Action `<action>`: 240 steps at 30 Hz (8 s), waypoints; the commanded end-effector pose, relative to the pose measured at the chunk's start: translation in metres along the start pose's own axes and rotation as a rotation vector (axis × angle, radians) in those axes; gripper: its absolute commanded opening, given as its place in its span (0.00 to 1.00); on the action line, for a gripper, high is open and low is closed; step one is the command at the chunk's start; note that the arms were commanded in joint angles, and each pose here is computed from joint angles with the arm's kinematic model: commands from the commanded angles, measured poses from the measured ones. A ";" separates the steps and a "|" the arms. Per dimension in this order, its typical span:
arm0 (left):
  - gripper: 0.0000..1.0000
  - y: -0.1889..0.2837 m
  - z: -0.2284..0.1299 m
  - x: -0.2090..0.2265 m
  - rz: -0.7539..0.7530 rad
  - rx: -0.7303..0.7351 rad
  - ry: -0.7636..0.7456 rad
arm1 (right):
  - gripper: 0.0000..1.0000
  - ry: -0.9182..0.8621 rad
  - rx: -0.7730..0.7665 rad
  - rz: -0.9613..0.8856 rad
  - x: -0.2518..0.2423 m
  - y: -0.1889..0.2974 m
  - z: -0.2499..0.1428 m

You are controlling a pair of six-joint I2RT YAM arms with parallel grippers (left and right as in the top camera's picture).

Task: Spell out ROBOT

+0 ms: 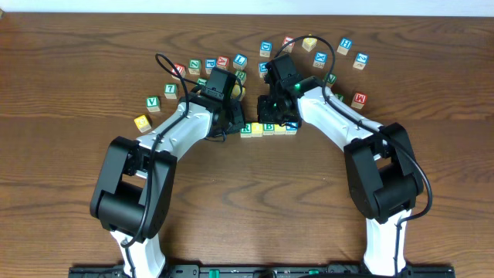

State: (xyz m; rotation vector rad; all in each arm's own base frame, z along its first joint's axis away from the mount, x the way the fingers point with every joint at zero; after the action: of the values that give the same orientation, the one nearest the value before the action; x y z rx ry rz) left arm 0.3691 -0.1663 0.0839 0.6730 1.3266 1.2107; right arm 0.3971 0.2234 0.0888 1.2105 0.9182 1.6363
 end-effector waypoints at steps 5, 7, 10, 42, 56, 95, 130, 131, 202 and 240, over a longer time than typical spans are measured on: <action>0.10 -0.004 -0.002 0.004 0.020 0.006 -0.003 | 0.01 -0.016 0.009 -0.012 -0.001 -0.003 -0.001; 0.10 -0.004 -0.002 0.004 0.020 0.006 -0.003 | 0.01 -0.017 0.012 -0.013 -0.002 -0.003 -0.002; 0.10 -0.004 -0.002 0.004 0.020 0.006 -0.003 | 0.01 -0.018 0.015 -0.014 -0.002 -0.003 -0.002; 0.10 -0.004 -0.002 0.004 0.020 0.005 -0.004 | 0.02 -0.073 -0.022 -0.094 -0.027 0.007 0.008; 0.10 -0.004 -0.002 0.004 0.020 0.006 -0.004 | 0.01 -0.076 0.003 -0.104 -0.028 0.007 0.004; 0.10 -0.004 -0.002 0.004 0.023 0.003 -0.004 | 0.06 -0.140 -0.038 -0.124 -0.056 0.032 0.016; 0.10 -0.004 -0.002 0.004 0.024 0.003 -0.004 | 0.05 -0.065 0.001 -0.154 -0.048 0.028 0.005; 0.10 -0.004 -0.002 0.004 0.023 0.003 -0.004 | 0.05 -0.065 0.001 -0.154 -0.048 0.028 0.005; 0.08 -0.006 -0.006 -0.009 -0.005 -0.006 -0.102 | 0.24 -0.123 0.128 -0.166 -0.103 0.049 -0.027; 0.08 -0.006 -0.010 -0.008 0.001 0.020 -0.030 | 0.17 -0.058 0.099 -0.145 -0.081 0.040 -0.025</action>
State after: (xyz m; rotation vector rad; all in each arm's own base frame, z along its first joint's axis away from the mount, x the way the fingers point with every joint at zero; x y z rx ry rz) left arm 0.3641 -0.1778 0.0840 0.6895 1.3084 1.1882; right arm 0.3776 0.1284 0.0898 1.2309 1.0351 1.4228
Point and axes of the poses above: each gripper's point midway between its finger pads, its own y axis back along the fingers, its own x axis along the line the jaws close on, z = x × y, the point moved 7 cm from there along y, back along the fingers, and after that the axes turned 3 degrees about y, right-handed, at the moved point
